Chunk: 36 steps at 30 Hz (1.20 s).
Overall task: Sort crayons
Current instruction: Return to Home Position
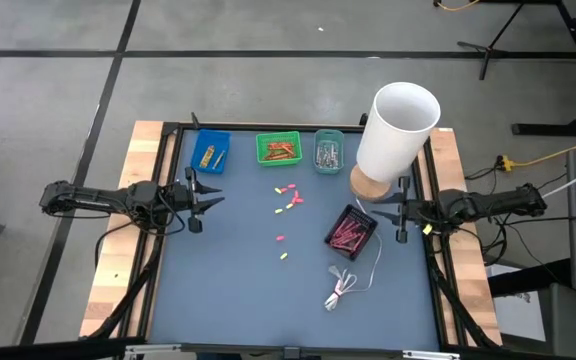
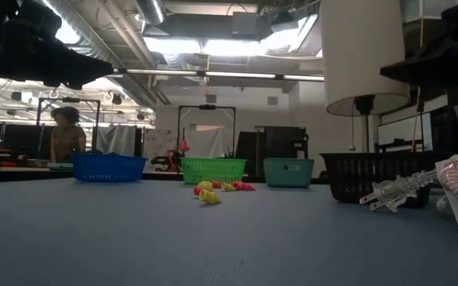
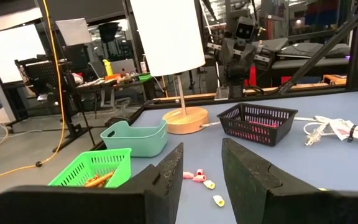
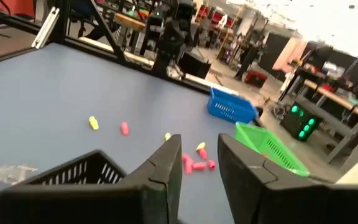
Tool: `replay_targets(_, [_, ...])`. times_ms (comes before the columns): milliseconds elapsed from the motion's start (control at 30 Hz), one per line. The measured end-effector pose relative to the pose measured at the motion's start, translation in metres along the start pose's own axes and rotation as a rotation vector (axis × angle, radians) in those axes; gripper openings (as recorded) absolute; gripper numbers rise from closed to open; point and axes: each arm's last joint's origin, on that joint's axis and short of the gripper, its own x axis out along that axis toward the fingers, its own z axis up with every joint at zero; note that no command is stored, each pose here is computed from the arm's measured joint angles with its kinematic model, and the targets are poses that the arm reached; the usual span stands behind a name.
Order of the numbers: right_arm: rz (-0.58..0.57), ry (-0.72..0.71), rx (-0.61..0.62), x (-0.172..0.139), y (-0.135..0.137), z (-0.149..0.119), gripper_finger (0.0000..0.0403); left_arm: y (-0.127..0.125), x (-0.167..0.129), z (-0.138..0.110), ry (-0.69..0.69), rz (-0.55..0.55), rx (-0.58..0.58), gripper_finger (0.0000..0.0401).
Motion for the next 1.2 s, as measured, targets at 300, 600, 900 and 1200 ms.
replay_targets(300, [-0.005,-0.039,0.045,0.007,0.008,-0.017,0.0103,0.0,0.0,0.0,0.0,0.0,0.0,0.0096])
replay_targets(600, [-0.018,-0.067,0.024,0.007,0.008,-0.016,0.0103,0.0,0.0,0.0,0.0,0.0,0.0,0.0096])
replay_targets(900, [-0.138,-0.018,0.011,0.009,-0.005,-0.021,0.0103,0.0,0.0,0.0,0.0,0.0,0.0,0.0096])
replay_targets(1200, [-0.06,0.014,0.066,0.01,-0.011,-0.029,0.0103,0.0,0.0,0.0,0.0,0.0,0.0,0.0096])
